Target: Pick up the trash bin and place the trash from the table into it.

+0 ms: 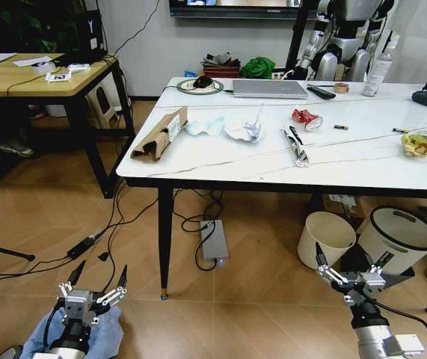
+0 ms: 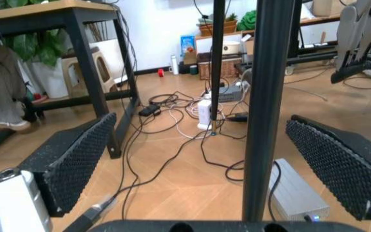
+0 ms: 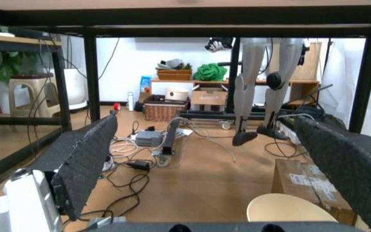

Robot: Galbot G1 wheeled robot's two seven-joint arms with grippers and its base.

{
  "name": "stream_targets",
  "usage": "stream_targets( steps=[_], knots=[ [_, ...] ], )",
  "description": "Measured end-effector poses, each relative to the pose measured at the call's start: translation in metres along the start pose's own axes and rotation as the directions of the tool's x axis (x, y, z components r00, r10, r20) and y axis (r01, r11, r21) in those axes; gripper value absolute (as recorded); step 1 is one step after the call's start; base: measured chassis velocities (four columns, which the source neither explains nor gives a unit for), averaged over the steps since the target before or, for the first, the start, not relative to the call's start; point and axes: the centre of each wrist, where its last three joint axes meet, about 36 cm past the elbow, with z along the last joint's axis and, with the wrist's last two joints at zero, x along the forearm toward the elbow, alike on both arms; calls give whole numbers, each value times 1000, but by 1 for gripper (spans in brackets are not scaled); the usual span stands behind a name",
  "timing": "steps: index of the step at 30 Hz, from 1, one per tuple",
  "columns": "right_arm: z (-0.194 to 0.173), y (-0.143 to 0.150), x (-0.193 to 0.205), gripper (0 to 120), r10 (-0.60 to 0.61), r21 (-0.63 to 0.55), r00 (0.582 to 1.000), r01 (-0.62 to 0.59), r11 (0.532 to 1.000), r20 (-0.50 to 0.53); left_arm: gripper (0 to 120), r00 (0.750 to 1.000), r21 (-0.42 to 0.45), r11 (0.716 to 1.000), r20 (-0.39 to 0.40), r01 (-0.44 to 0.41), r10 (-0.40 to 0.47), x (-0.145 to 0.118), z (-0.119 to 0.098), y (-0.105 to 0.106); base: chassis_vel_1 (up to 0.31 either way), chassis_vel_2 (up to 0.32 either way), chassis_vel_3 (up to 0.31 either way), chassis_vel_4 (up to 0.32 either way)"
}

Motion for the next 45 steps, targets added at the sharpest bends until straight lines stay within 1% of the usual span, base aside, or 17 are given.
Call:
stream_targets(
  steps=[45],
  knots=[
    [2, 2, -1, 100, -5, -2, 1000, 5, 1000, -2, 100, 1000, 7, 1000, -2, 2, -2, -1, 2, -2, 0, 0, 0, 0]
  ],
)
